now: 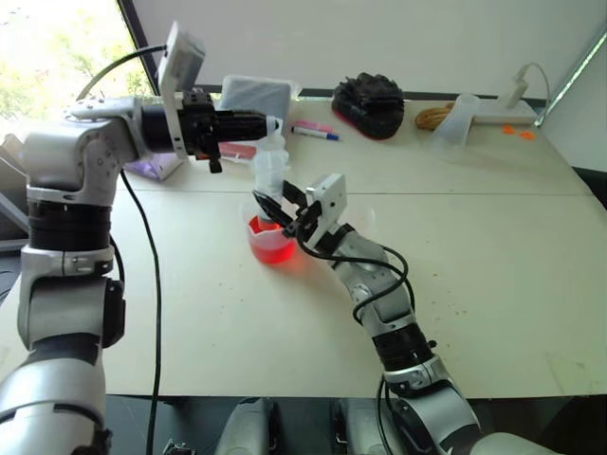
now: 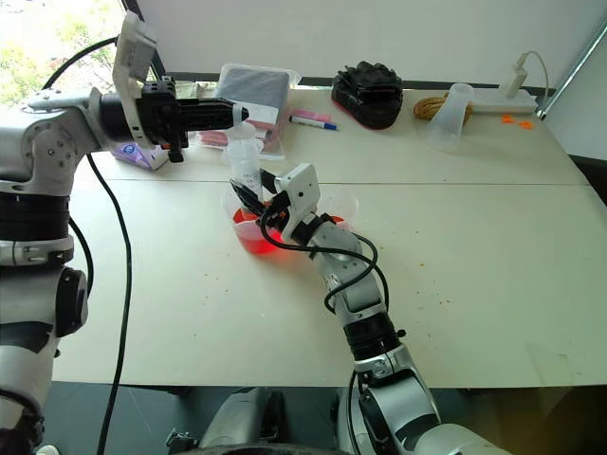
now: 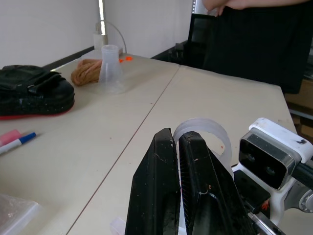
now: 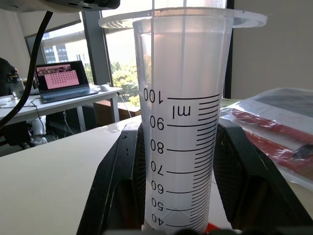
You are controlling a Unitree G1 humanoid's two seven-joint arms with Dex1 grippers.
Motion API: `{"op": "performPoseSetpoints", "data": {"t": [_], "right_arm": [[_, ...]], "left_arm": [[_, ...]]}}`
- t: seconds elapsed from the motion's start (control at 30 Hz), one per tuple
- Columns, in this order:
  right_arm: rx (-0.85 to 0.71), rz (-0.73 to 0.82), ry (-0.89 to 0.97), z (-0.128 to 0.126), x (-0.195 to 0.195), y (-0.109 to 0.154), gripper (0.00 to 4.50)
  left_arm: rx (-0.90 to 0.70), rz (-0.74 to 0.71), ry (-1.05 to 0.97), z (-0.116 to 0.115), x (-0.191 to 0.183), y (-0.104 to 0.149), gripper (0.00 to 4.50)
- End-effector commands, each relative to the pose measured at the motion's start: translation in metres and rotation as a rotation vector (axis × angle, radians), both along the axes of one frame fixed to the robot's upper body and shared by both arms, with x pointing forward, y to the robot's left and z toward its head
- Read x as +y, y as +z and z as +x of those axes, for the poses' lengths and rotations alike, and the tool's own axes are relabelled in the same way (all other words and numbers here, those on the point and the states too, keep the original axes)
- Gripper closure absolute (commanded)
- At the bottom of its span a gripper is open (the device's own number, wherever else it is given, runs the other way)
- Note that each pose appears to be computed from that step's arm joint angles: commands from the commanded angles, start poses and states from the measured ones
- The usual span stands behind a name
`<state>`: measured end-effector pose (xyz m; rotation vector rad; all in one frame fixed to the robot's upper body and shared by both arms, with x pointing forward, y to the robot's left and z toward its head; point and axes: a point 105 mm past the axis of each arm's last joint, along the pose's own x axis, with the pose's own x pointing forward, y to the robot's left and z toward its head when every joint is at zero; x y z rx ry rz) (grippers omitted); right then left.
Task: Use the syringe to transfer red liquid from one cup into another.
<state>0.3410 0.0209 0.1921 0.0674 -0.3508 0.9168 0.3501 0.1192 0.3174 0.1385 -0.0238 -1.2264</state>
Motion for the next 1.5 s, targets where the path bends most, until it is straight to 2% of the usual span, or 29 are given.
{"op": "performPoseSetpoints", "data": {"t": [0.03,0.3,0.4,0.63,0.97,1.3,1.5], "right_arm": [[0.033,-0.07,0.079,-0.01,0.021,-0.016,3.16],[0.023,-0.069,0.08,-0.011,0.019,-0.009,3.16],[0.018,-0.069,0.084,-0.011,0.019,-0.007,3.16],[0.004,-0.065,0.085,-0.01,0.018,-0.001,3.16],[-0.023,-0.046,0.049,-0.003,0.011,0.01,3.16],[-0.052,0.019,-0.01,0.005,-0.009,0.041,3.16],[-0.066,0.026,-0.01,0.0,-0.017,0.053,3.16]], "left_arm": [[-0.13,-0.059,-0.012,-0.017,0.008,0.032,4.44],[-0.045,-0.037,0.073,-0.019,0.026,0.004,4.44],[-0.029,-0.043,0.1,-0.02,0.03,0.0,3.55],[-0.058,-0.038,0.108,-0.025,0.03,0.0,1.07],[-0.065,-0.044,0.129,-0.025,0.034,0.001,1.07],[-0.029,-0.01,0.273,-0.032,0.079,-0.01,1.07],[-0.021,-0.026,0.308,-0.04,0.092,-0.01,1.07]]}}
